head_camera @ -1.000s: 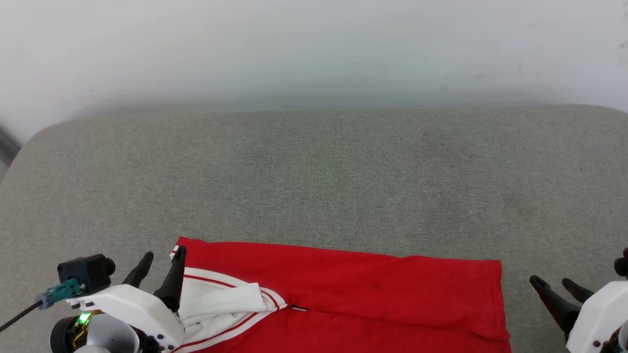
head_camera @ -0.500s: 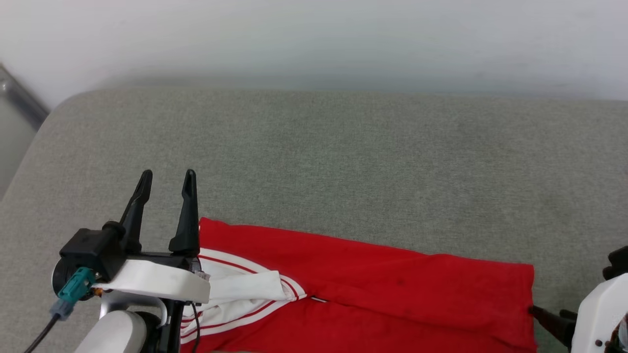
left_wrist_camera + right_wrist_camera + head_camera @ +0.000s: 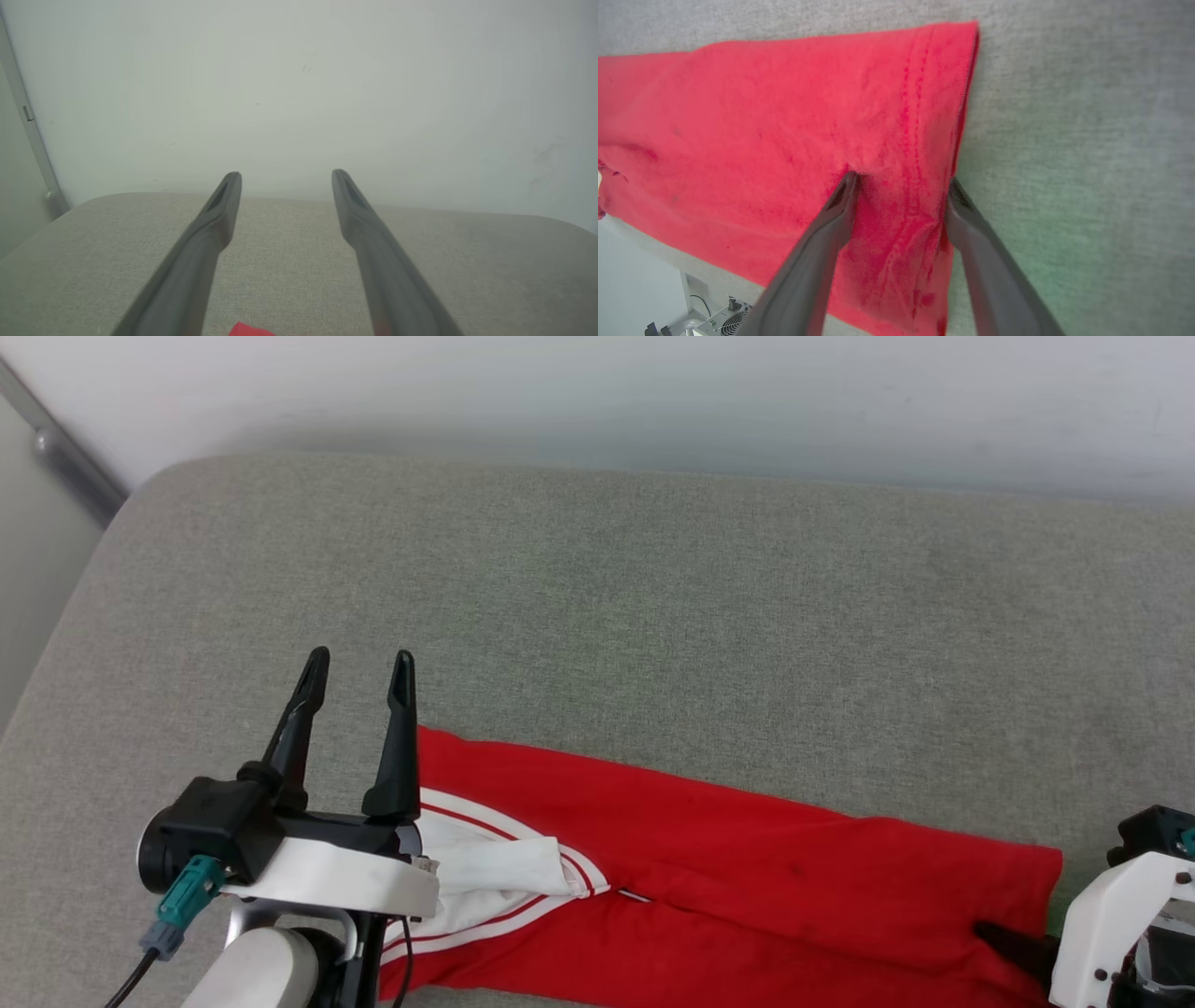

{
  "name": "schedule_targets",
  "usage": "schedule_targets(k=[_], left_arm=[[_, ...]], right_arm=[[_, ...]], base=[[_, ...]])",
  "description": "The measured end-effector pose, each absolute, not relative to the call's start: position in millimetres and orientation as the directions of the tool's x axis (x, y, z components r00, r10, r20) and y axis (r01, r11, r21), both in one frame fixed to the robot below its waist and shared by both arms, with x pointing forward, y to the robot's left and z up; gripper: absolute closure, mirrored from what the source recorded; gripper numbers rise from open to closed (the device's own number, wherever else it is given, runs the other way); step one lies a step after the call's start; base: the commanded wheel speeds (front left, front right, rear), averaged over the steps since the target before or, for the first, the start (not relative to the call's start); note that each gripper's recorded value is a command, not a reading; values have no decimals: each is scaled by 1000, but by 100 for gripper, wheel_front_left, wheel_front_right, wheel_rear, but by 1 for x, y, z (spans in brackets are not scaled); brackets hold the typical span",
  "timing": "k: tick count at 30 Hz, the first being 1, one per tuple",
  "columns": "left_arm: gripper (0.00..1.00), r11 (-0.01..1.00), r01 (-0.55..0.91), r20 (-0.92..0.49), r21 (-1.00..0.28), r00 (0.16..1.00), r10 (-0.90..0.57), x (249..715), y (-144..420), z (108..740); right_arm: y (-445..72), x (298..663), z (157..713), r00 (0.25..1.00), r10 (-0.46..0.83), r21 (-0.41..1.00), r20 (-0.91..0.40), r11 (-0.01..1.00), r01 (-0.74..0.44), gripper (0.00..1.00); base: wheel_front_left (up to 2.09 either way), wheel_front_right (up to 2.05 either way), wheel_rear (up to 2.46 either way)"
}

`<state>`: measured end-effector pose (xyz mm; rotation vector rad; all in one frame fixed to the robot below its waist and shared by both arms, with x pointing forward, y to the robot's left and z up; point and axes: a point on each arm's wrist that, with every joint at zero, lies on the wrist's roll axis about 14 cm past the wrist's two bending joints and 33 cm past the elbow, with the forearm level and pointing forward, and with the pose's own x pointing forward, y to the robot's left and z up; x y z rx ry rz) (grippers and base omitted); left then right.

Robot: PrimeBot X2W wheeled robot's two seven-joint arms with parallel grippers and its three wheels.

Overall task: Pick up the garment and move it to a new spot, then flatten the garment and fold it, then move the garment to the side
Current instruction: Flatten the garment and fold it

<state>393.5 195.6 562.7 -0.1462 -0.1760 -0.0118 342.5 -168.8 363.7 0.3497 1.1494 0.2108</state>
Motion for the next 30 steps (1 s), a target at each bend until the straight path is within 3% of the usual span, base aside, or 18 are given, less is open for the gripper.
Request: schedule_targets(k=[14,19,26,30], left_arm=[[0,995,11,134,-103,991,2,370,195,553],[0,994,29,144,-101,990,-14,367,188,557],[0,993,59,155,-99,987,-43,370,178,560],[0,992,70,155,-101,987,-54,371,174,560]], right_arm=[[-172,340,404,530,331,340,-781,937,-84,100],[-208,335,417,583,253,302,-772,953,-13,100],[-286,321,430,621,59,224,-781,956,190,100],[-303,320,438,633,23,227,-774,943,244,100]], base=[[0,0,0],[0,0,0],[0,0,0],[0,0,0]])
